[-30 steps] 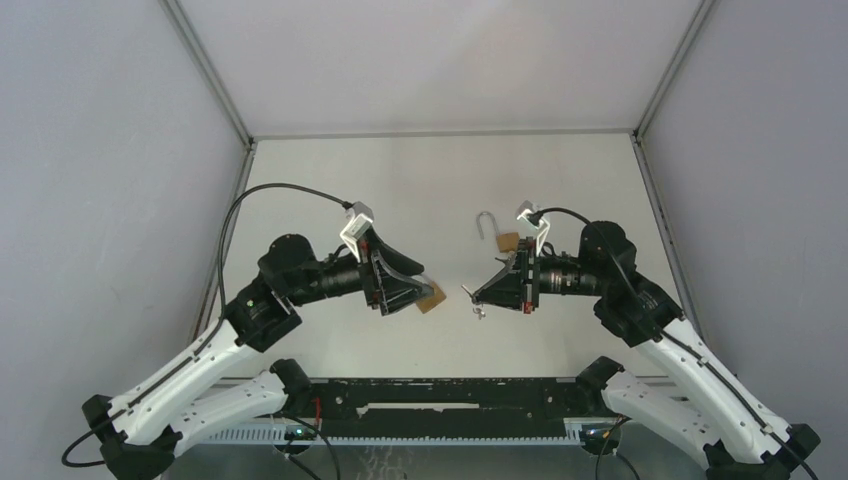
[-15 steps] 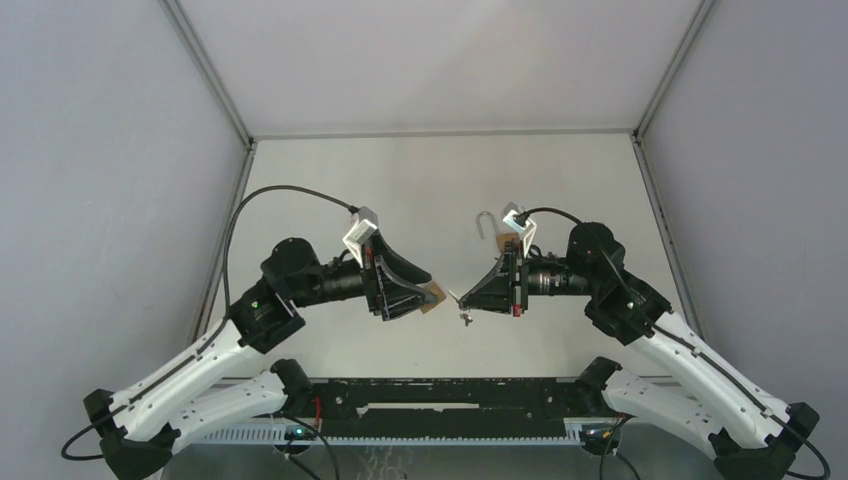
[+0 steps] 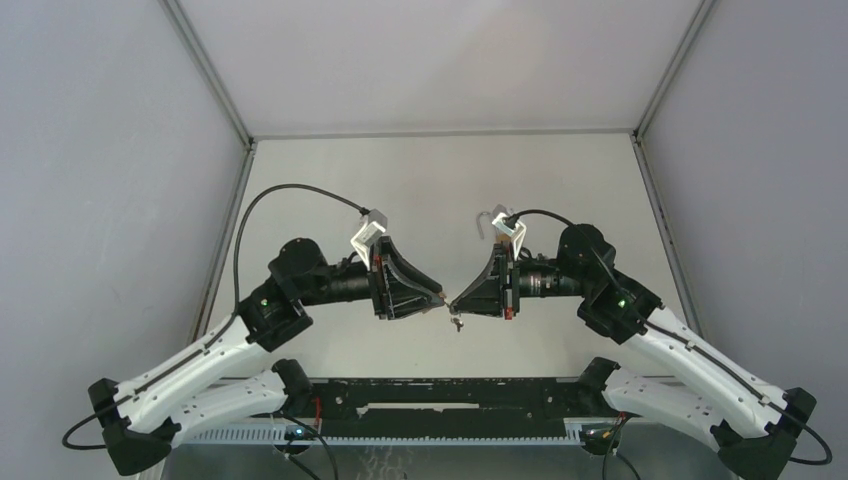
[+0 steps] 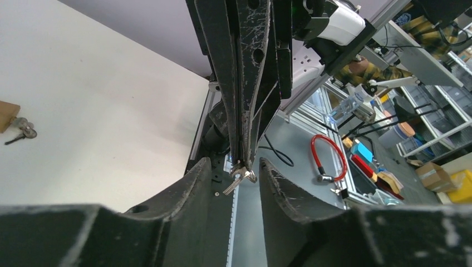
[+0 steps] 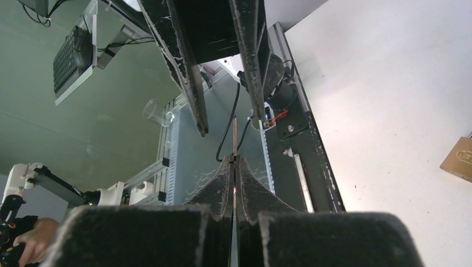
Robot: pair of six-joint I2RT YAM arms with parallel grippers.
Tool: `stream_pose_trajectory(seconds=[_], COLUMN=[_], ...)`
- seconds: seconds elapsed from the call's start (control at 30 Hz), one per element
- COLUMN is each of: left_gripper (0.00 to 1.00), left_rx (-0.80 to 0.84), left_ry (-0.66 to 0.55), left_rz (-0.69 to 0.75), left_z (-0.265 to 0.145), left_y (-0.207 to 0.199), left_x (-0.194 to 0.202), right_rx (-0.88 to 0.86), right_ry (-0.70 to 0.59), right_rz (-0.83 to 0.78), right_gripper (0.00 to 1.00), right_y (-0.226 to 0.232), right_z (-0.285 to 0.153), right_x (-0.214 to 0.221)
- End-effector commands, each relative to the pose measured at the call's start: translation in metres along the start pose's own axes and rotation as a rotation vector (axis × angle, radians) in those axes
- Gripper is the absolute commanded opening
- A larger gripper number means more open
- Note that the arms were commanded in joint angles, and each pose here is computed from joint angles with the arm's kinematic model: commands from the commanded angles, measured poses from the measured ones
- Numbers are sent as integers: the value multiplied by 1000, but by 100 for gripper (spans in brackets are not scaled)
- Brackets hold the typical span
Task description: Unlock with the key
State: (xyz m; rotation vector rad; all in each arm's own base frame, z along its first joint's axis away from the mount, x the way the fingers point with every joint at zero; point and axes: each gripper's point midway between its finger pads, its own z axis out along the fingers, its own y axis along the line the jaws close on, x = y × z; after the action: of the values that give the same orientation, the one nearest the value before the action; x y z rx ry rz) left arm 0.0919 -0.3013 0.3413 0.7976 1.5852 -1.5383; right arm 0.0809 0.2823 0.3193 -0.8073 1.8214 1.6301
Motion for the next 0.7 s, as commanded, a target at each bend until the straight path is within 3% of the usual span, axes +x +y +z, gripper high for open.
stream_pose_trajectory(seconds=[0.0,0.2,0.4,0.5,0.6,0.67], left_gripper=[38,37,28,19,3,0], left_rx=[28,21,22,27,27,17], left_ry=[-8,0,6,0,-7,-18], left_rz=[0,-8,-12,-15,-16,-13], left_z=[0,3,5,7,8,7], left_y=[-4,-1,-1,-2,-2,-1], left_x=[4,7,9,10,9,8], right_rx=[-25,-21,-21,-21,-17,-8], right_ry=[-41,-42,-38,-38,-42,-48], right_rz=[-36,-36,-35,-33,-31,-31], right_gripper=[0,0,0,0,0,0], right_y=[7,6,6,6,6,5], right_z=[2,3,3,3,3,2], right_x=[-11,-11,-10,-10,-10,-11])
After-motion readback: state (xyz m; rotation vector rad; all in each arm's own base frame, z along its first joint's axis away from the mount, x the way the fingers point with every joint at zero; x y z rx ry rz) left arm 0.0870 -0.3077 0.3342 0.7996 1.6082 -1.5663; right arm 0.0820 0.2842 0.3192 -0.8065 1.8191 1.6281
